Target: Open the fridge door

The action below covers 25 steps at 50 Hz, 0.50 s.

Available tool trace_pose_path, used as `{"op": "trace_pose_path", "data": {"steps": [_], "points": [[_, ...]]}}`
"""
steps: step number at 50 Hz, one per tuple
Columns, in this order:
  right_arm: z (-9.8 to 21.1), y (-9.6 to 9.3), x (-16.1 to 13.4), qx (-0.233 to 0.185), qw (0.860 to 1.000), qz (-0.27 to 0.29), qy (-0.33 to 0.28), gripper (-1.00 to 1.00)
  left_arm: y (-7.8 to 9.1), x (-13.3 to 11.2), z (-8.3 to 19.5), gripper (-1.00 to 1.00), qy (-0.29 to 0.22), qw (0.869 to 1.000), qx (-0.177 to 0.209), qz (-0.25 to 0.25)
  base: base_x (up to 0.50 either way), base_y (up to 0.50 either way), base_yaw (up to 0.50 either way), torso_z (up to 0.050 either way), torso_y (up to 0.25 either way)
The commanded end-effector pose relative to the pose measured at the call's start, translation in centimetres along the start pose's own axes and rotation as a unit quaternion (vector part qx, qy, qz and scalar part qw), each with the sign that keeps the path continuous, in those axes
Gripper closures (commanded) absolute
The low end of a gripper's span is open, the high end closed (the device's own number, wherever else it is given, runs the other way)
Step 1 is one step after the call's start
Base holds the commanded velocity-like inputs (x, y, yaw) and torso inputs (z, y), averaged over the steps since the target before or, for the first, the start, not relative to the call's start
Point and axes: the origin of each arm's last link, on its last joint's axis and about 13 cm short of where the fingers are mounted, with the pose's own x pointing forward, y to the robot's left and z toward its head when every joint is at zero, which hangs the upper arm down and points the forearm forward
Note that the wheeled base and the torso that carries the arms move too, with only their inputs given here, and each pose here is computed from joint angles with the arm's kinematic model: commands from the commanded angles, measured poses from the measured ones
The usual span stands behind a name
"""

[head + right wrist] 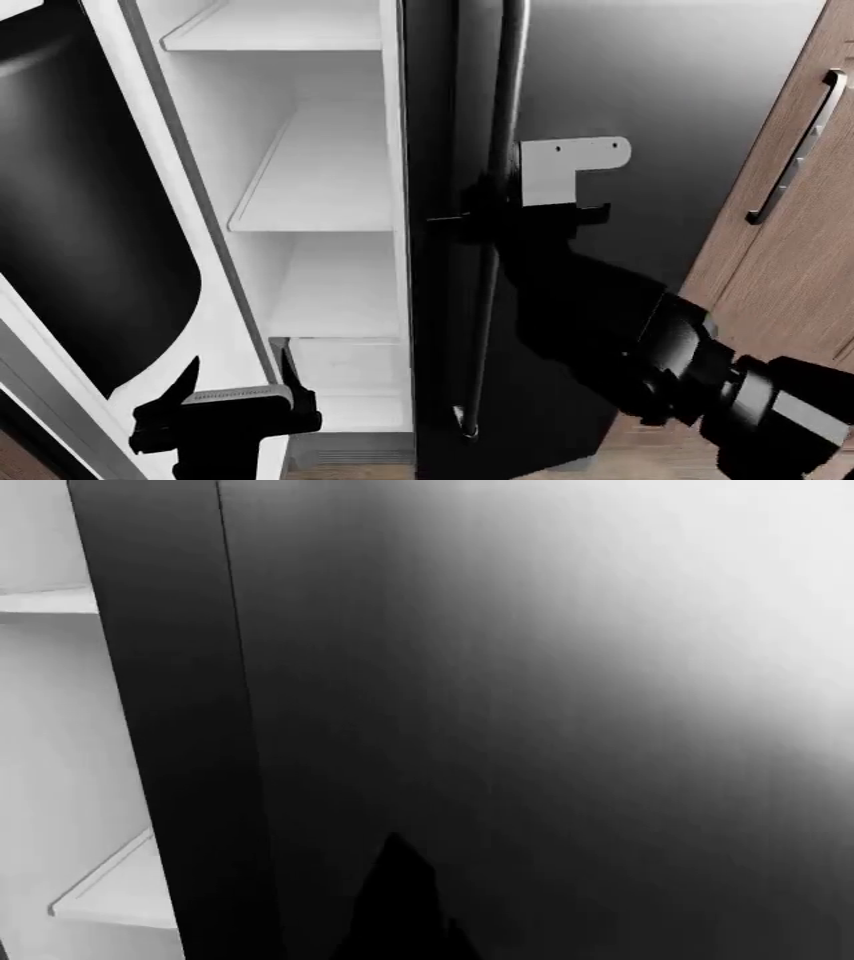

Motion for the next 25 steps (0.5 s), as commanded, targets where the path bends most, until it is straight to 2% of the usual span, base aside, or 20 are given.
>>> {"op": "trace_pose_path", "data": {"steps": [1,8,15,19,25], "points": [[-0.8,-2.1,-6.1,0.009,0.999,-0.037,-0.038,1.0,-0.4,0.1,0.1,-1.0,0.001,1.0,0.001,-0.005,0.0,0.0,0.0,0.0,0.0],[-1.6,-2.8,-6.9,0.021,0.998,-0.055,-0.031,1.0,-0.4,0.2,0.0,-1.0,0.002,1.0,0.001,-0.007,0.0,0.0,0.0,0.0,0.0],[-1.0,-3.2,-7.9,0.021,0.996,-0.071,-0.039,1.0,-0.2,0.0,0.0,-1.0,0.001,1.0,0.0,-0.007,0.0,0.0,0.0,0.0,0.0],[-1.1,-4.2,-8.2,0.03,0.994,-0.101,-0.039,1.0,-0.1,0.0,0.0,-1.0,0.002,1.0,-0.001,-0.007,0.0,0.0,0.0,0.0,0.0],[-1.2,-4.6,-8.9,0.038,0.992,-0.118,-0.032,1.0,-0.1,-0.1,0.0,-1.0,0.002,1.0,-0.001,-0.006,0.0,0.0,0.0,0.0,0.0]]}}
